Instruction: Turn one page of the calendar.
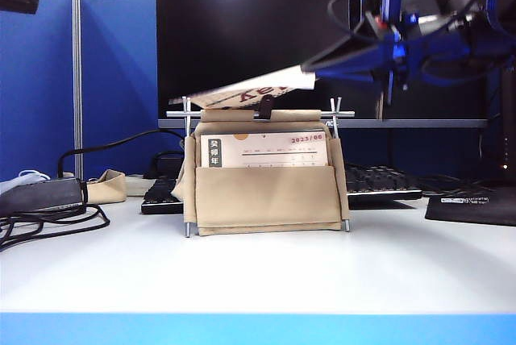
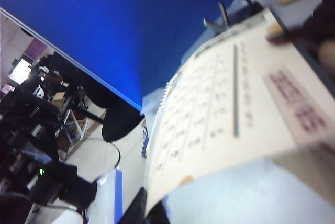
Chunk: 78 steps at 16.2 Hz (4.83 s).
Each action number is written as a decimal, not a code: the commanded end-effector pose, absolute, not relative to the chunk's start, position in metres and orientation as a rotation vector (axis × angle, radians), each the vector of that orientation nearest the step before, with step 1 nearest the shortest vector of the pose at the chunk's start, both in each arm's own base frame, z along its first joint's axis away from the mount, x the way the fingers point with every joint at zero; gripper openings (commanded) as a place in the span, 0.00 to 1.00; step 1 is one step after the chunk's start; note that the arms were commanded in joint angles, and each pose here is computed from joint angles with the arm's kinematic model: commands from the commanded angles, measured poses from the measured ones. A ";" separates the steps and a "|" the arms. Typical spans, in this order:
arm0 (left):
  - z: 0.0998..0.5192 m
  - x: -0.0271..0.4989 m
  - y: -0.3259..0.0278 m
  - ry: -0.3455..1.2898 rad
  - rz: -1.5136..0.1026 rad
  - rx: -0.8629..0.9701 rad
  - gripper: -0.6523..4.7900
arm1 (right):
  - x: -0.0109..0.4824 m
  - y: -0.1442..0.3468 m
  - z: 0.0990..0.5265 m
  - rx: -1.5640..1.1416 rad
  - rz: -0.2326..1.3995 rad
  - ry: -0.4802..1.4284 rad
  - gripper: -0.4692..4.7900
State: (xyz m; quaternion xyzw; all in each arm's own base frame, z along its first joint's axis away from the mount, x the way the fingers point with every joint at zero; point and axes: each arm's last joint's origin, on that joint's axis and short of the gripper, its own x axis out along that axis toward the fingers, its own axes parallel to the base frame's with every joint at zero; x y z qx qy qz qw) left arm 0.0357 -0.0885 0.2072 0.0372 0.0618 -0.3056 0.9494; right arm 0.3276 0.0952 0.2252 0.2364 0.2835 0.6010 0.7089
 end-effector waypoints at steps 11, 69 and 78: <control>0.205 0.035 -0.089 0.147 -0.680 0.095 0.66 | 0.338 0.090 0.266 0.329 0.941 0.159 0.08; 0.204 0.033 -0.091 0.186 -0.757 0.064 0.66 | 0.336 0.119 0.295 0.198 0.690 0.341 0.49; 0.204 0.032 -0.091 0.202 -0.783 0.038 0.66 | 0.369 0.042 0.287 0.218 0.389 0.395 0.49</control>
